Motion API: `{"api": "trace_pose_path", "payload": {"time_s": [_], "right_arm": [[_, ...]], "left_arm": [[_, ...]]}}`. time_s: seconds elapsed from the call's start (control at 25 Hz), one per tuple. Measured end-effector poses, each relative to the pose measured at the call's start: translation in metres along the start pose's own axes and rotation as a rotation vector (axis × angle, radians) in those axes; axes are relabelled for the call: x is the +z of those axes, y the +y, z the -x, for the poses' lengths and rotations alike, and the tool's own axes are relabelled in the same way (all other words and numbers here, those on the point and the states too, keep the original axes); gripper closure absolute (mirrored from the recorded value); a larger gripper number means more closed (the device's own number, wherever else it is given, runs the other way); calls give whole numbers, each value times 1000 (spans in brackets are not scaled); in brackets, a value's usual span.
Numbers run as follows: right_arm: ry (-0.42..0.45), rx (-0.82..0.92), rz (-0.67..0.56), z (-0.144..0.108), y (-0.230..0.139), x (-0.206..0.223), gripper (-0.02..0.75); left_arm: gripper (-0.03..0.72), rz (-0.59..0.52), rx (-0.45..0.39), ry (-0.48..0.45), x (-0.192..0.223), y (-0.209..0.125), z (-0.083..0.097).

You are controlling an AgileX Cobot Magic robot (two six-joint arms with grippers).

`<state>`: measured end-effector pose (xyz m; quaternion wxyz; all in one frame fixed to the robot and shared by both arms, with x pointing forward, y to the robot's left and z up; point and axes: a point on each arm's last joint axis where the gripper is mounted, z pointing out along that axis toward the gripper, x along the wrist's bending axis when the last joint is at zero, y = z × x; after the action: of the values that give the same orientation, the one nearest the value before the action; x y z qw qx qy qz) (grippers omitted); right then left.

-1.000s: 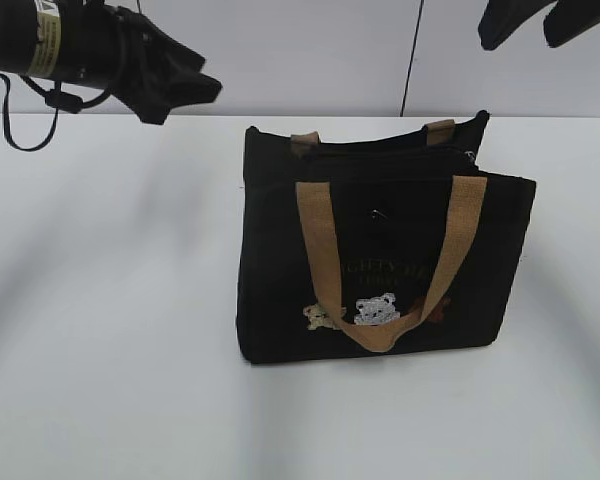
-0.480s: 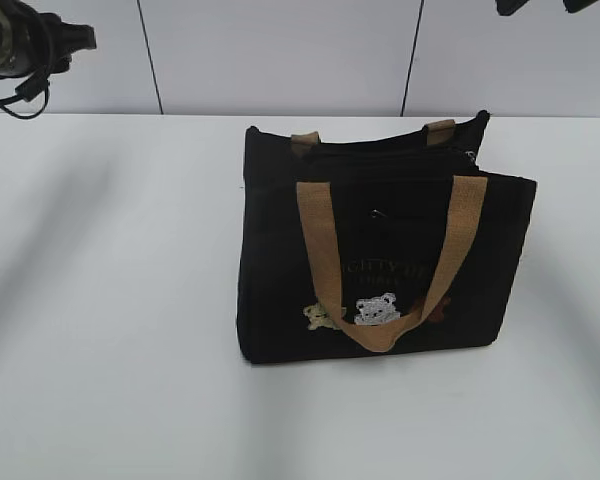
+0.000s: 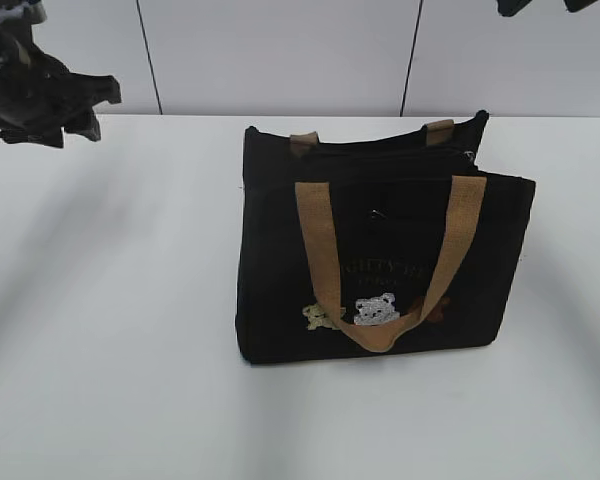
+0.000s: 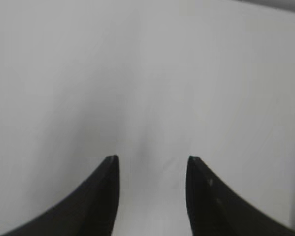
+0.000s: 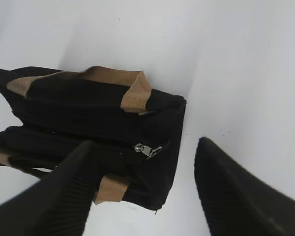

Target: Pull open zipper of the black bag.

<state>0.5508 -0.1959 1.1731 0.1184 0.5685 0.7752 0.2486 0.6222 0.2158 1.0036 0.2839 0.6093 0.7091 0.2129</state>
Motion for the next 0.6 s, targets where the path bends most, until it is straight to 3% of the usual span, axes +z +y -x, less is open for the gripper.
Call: {"api": "trace_pose_path", "payload": {"time_s": [0.32, 0.44, 0.6], "right_arm": [[-9, 0, 2, 2, 0, -1, 265], [-24, 35, 6, 14, 0, -3, 265], [-83, 81, -25, 50, -9, 1, 265]], "left_arm": [[380, -469, 172, -1, -37, -4, -1], [382, -549, 229, -3, -52, 2, -2], [386, -526, 233, -13, -76, 10, -5]]}}
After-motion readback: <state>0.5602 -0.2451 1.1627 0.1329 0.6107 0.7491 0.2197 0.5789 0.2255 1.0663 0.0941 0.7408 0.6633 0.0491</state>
